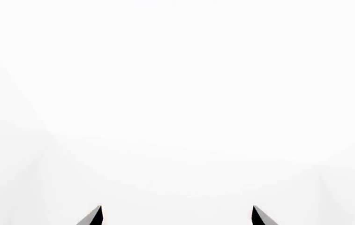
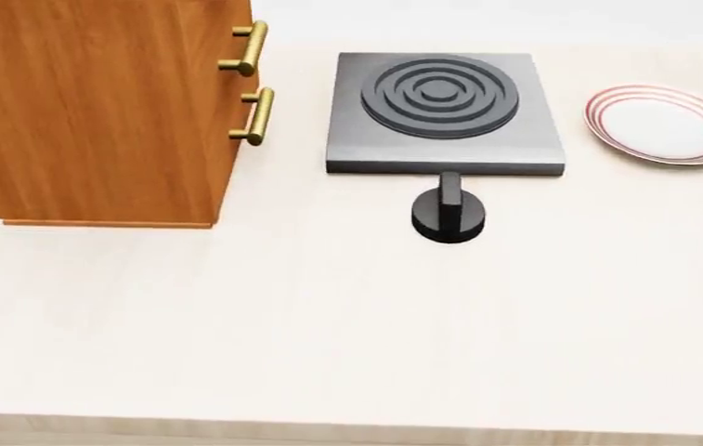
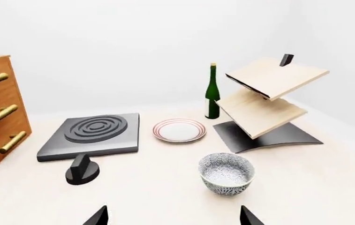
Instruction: Put the bowl on the stove.
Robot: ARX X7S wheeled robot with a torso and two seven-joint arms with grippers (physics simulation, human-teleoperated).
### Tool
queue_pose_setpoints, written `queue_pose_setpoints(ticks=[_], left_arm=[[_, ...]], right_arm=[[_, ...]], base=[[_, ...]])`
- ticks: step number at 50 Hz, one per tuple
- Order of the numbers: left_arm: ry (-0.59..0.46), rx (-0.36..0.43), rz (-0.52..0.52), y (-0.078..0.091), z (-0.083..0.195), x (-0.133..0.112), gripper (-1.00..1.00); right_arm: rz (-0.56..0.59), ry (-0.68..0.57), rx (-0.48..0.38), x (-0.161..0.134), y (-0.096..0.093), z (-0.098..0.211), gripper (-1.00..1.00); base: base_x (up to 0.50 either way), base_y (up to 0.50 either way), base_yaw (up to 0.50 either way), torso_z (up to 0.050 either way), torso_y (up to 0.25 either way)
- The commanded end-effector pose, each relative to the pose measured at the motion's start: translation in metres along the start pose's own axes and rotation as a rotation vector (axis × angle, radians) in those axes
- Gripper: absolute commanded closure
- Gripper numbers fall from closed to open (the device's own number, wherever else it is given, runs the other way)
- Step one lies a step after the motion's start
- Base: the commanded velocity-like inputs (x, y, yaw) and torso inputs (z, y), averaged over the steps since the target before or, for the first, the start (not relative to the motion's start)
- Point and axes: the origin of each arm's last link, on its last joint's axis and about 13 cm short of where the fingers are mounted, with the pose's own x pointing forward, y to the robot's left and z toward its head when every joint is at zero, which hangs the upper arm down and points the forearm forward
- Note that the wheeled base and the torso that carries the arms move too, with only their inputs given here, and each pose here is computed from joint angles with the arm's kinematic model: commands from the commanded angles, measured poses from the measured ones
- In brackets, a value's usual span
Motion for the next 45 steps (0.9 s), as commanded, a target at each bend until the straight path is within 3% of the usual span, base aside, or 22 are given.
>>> queue_pose_setpoints(ticks=[1, 17, 45], left_arm=[[-0.03, -0.006, 0.032, 0.0037, -0.0007, 0.0005, -1.0], [-0.029, -0.007, 0.032, 0.0036, -0.0011, 0.0006, -1.0], [-0.029, -0.012, 0.031, 0.0037, -0.0015, 0.0005, -1.0]], right_arm=[[-0.029, 0.008, 0.008, -0.002, -0.0033, -0.0057, -1.0], [-0.04, -0.008, 0.029, -0.0038, -0.0052, -0.0062, -1.0], [-0.038, 0.02, 0.022, -0.0042, -0.0053, -0.0114, -1.0]], base=[[0.0, 0.0, 0.0, 0.0, 0.0], [0.05, -0.01, 0.0, 0.0, 0.0], [0.5, -0.06, 0.0, 0.0, 0.001]])
